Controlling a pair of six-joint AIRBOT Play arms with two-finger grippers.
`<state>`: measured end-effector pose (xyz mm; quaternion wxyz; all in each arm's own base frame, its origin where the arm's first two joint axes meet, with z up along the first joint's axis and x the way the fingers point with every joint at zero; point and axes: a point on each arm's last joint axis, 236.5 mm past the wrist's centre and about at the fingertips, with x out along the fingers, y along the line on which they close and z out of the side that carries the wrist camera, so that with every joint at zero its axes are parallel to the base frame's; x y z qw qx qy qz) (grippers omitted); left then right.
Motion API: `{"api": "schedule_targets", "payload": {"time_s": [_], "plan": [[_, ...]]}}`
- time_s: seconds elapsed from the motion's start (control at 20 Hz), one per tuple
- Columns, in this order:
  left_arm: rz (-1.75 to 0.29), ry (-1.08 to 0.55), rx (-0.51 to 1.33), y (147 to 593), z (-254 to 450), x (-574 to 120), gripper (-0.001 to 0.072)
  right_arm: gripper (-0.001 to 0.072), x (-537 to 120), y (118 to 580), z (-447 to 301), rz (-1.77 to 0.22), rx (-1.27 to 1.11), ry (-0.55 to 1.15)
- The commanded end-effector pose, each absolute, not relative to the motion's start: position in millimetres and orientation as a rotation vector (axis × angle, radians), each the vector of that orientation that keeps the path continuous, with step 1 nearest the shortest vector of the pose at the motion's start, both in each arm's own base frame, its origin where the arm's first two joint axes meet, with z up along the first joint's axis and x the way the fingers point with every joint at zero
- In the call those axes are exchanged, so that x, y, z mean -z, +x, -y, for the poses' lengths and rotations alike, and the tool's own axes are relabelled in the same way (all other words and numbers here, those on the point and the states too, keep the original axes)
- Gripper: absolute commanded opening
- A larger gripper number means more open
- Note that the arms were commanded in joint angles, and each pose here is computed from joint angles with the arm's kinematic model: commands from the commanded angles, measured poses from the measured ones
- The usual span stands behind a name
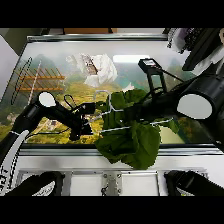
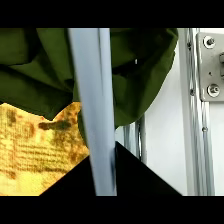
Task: Fold the clothes and pants, and hang the long-sleeved shirts on hangers.
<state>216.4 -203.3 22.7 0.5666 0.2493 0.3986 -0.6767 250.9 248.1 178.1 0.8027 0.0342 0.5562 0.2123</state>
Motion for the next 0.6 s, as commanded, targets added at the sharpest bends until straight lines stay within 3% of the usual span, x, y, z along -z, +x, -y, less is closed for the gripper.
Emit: {"api": "schedule_targets", "payload": {"time_s": [0.0,0.15,0.2,0.3,0.35,0.55], "plan": [[-0.936,0.585,1.591,216.4,203.5,-23.0,0.0015,0.0015,-184.3,256.4,-277.2,-1.148,-0.533,0.131],[-0.936,0.584,1.592,216.1,203.3,-23.0,0.0016,0.0025,-184.0,257.4,-276.1,-1.148,-0.529,0.132],[-0.937,0.584,1.592,215.9,203.2,-22.9,0.0015,0.0080,-185.3,256.8,-275.8,-1.145,-0.531,0.133],[-0.938,0.584,1.593,215.7,203.2,-23.0,0.0015,0.0561,-191.9,254.9,-272.9,-1.119,-0.556,0.109],[-0.938,0.584,1.593,215.7,203.2,-23.0,0.0015,0.0615,-198.6,255.1,-267.9,-1.095,-0.563,0.103],[-0.938,0.585,1.594,215.7,203.1,-23.0,0.0016,0.0615,-228.6,259.8,-214.0,-1.010,-0.540,0.092]]}}
